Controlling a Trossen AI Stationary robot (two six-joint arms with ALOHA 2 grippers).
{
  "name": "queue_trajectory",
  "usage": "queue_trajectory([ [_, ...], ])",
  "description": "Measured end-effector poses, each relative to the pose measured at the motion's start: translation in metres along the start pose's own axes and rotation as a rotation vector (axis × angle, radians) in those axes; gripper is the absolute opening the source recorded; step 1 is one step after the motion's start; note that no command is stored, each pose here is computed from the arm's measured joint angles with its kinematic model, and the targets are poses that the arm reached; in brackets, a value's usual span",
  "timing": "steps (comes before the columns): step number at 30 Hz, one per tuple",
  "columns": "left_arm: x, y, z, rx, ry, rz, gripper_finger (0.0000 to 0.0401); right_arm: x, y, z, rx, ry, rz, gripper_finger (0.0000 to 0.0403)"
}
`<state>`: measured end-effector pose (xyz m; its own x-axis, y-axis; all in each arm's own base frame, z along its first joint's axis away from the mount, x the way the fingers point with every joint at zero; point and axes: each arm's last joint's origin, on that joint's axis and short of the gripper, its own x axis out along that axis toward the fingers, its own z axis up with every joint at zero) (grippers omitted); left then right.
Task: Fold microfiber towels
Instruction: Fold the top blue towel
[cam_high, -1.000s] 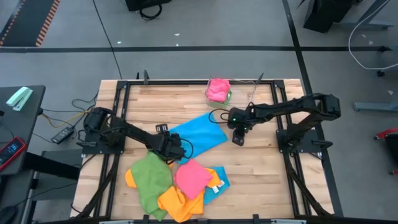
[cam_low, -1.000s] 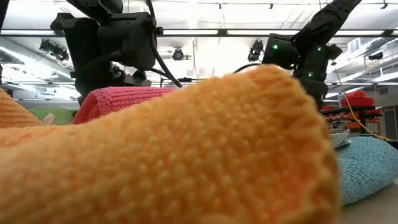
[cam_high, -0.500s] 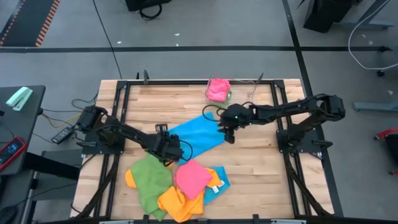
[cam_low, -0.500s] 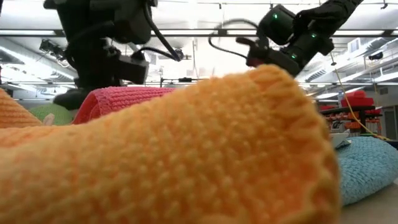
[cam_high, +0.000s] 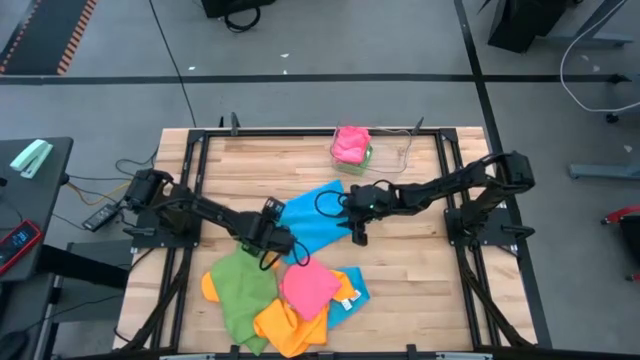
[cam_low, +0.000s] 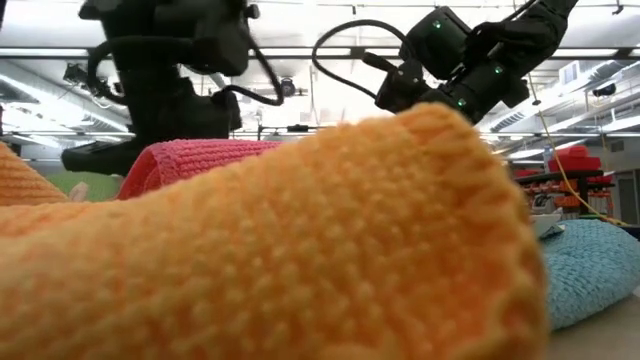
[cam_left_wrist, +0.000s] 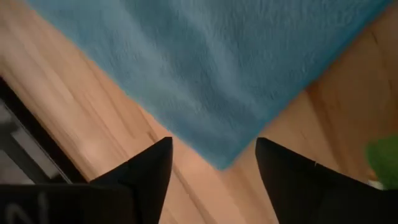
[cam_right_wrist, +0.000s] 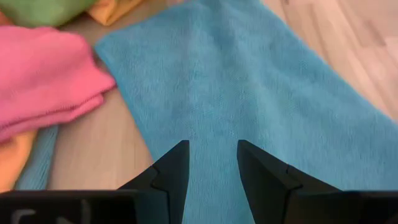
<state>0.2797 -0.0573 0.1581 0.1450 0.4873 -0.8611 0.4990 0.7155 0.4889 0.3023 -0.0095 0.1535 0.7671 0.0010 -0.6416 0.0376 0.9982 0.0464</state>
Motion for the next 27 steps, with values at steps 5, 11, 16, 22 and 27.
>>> queue_trajectory([
  [5, 0.003, 0.005, 0.007, 0.064, -0.112, -0.091, 0.0253, 0.0, 0.0, 0.0, -0.005, 0.004, -0.002, 0.0145],
  [11, 0.006, 0.009, 0.005, 0.085, -0.11, -0.105, 0.0246, 0.0, 0.0, -0.001, -0.005, 0.007, -0.001, 0.0145],
  [16, 0.019, 0.004, 0.008, 0.106, -0.068, -0.136, 0.0254, 0.0, 0.0, -0.001, 0.008, 0.007, -0.001, 0.0145],
  [22, 0.023, 0.002, 0.008, 0.123, -0.024, -0.126, 0.0257, 0.0, 0.0, -0.001, 0.016, 0.009, -0.001, 0.0145],
  [27, 0.027, 0.003, 0.008, 0.117, -0.007, -0.098, 0.0243, 0.0, 0.0, -0.001, 0.017, 0.006, -0.001, 0.0145],
])
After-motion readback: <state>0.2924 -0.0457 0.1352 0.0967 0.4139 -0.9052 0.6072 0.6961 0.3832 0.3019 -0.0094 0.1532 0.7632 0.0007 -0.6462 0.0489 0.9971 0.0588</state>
